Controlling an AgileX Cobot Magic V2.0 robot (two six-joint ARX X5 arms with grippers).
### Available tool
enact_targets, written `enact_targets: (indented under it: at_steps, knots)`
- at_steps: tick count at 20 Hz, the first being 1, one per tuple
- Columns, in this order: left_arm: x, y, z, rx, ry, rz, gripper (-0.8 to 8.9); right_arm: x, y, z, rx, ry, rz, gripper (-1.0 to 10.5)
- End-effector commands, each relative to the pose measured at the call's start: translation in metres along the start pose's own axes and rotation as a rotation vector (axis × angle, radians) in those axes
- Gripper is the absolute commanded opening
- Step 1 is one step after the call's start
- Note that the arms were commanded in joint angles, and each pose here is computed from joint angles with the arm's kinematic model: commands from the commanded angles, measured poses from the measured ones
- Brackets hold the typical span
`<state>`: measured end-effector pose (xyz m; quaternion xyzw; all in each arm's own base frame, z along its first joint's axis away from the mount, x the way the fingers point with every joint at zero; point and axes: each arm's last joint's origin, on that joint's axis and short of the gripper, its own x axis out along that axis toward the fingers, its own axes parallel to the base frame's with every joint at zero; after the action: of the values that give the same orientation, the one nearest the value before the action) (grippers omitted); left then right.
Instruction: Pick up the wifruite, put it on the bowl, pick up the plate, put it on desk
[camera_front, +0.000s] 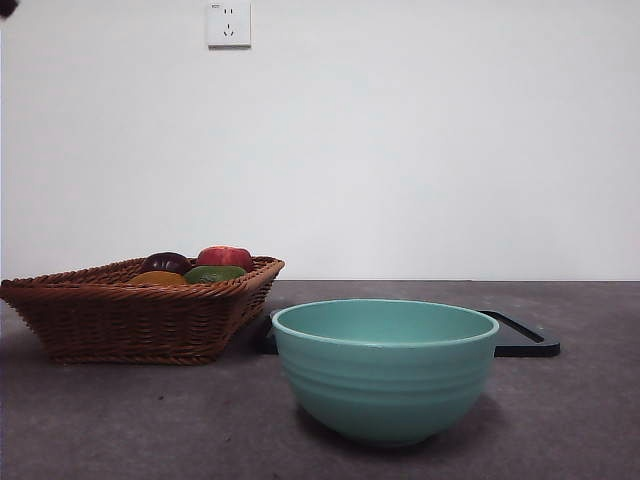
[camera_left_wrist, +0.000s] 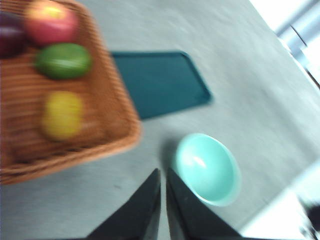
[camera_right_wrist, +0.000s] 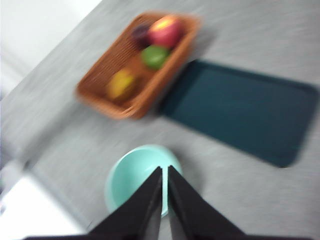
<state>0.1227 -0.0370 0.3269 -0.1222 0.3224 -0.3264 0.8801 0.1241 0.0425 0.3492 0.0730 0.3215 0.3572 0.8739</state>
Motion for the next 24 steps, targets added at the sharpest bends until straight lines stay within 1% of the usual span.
enact_targets:
  at_steps: [1,3,6,9,12,13,14,15,16,17,24]
  knots:
    - [-0.004,-0.013,0.011,0.063,0.03,-0.05,0.16,0.007,0.008,0.005,-0.06,0.055,0.064,0.1]
    - [-0.007,-0.021,0.014,0.082,0.061,-0.076,0.16,0.014,0.014,0.003,-0.08,0.104,0.109,0.1]
    - [-0.007,-0.026,0.014,0.095,0.083,-0.101,0.16,0.018,0.021,0.001,-0.108,0.14,0.151,0.1]
    - [-0.007,-0.026,0.013,0.099,0.089,-0.103,0.18,0.019,0.024,0.0,-0.118,0.147,0.168,0.1]
    - [-0.007,-0.026,0.013,0.098,0.09,-0.103,0.42,0.019,0.024,0.0,-0.118,0.148,0.168,0.1]
    - [-0.007,-0.026,0.013,0.097,0.09,-0.103,1.05,0.019,0.024,0.0,-0.114,0.148,0.167,0.6]
    - [-0.007,-0.026,0.013,0.096,0.09,-0.103,2.15,0.019,0.024,0.0,-0.106,0.149,0.167,1.8]
    - [-0.007,-0.026,0.013,0.092,0.09,-0.103,3.48,0.019,0.024,0.0,-0.096,0.15,0.166,3.3]
    - [-0.007,-0.026,0.013,0.092,0.09,-0.103,4.71,0.019,0.024,0.0,-0.091,0.15,0.166,4.2]
    - [-0.007,-0.026,0.013,0.092,0.09,-0.102,5.07,0.019,0.024,0.0,-0.092,0.15,0.166,4.3]
    - [-0.007,-0.026,0.013,0.09,0.088,-0.093,5.01,0.019,0.024,0.0,-0.092,0.15,0.166,4.3]
